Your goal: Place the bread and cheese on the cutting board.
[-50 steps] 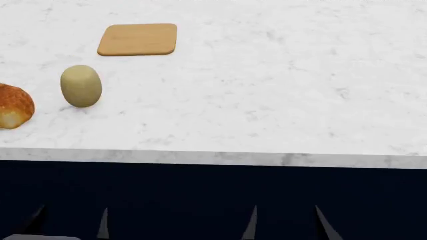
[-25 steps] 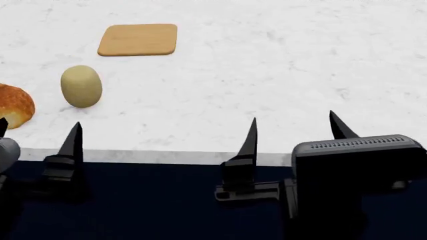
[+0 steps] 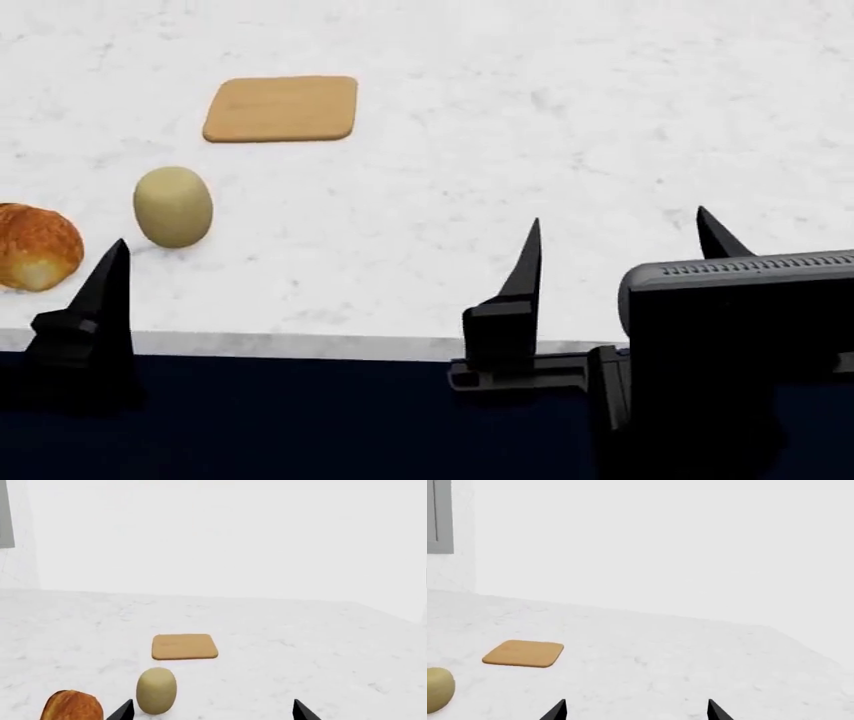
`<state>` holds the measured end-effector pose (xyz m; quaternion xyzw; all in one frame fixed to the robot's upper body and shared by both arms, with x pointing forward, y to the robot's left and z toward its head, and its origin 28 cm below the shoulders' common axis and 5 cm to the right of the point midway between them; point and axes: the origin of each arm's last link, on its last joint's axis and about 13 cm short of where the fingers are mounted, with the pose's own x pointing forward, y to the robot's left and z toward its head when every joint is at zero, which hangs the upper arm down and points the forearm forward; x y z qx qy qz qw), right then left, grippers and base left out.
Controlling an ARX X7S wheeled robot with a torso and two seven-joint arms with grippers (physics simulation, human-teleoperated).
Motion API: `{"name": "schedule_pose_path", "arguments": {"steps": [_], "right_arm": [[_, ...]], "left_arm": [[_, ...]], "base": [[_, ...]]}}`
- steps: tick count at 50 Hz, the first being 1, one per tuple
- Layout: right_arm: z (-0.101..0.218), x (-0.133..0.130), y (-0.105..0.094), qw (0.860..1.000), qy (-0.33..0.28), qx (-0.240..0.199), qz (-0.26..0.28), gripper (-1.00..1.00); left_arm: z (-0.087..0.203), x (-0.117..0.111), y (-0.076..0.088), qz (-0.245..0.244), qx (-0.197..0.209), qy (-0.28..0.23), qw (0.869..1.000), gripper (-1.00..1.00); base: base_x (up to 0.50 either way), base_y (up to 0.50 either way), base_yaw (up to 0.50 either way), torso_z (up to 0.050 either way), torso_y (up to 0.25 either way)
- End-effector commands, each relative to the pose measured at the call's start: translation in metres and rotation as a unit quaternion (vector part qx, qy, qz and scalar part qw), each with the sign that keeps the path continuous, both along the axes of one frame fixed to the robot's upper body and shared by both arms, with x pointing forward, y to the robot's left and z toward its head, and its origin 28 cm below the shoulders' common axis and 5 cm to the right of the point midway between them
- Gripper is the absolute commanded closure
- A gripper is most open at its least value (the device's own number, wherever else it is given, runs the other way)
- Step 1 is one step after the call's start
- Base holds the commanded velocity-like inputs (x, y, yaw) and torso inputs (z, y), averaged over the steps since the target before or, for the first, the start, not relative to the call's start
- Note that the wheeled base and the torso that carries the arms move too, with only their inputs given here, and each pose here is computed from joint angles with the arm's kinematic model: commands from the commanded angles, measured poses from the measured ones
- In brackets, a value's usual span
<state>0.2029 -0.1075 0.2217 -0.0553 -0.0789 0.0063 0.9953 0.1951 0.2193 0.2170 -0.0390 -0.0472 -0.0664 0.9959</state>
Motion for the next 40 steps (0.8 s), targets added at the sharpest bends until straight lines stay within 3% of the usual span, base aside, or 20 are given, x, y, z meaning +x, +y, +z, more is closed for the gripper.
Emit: {"name": "schedule_pose_path", "arguments": {"steps": [1,20,21,28,29,30,40], "right_arm": [[-0.001,-0.003,-0.002,1.0,0.005,0.012,-0.003,-1.0],[-0.007,0.0,-0.001,1.0,0.018,0.003,-0.003,-1.0],[-0.006,0.0,-0.001,1.0,0.013,0.006,-0.001,-1.0],[-0.002,-0.003,-0.002,1.0,-0.011,0.005,0.004,-1.0],[-0.003,-0.003,-0.002,0.999,-0.018,0.029,0.018,-1.0],[-0.004,-0.003,-0.003,1.0,-0.015,0.023,0.013,-1.0],[-0.003,-0.004,-0.003,1.0,-0.018,0.018,0.011,-1.0]], "left_arm": [[0.002,-0.004,0.003,-0.001,-0.02,-0.006,1.0,-1.0],[0.002,-0.002,0.005,0.01,-0.019,-0.005,1.0,-1.0],[0.004,-0.003,0.005,0.013,-0.039,-0.012,0.999,-1.0],[0.01,-0.007,0.006,0.02,-0.016,-0.007,1.0,-1.0],[0.01,-0.008,0.006,0.019,-0.011,-0.007,1.0,-1.0],[0.011,-0.008,0.006,0.018,-0.009,-0.006,1.0,-1.0],[0.018,-0.011,0.005,0.016,-0.02,-0.009,1.0,-1.0]], "base": [[0.0,0.0,0.0,0.05,0.0],[0.0,0.0,0.0,0.05,0.0],[0.0,0.0,0.0,0.0,0.0],[0.0,0.0,0.0,0.0,0.0],[0.25,0.11,0.0,0.0,0.0],[0.35,0.11,0.0,0.0,0.0],[0.39,0.11,0.0,0.0,0.0]]}}
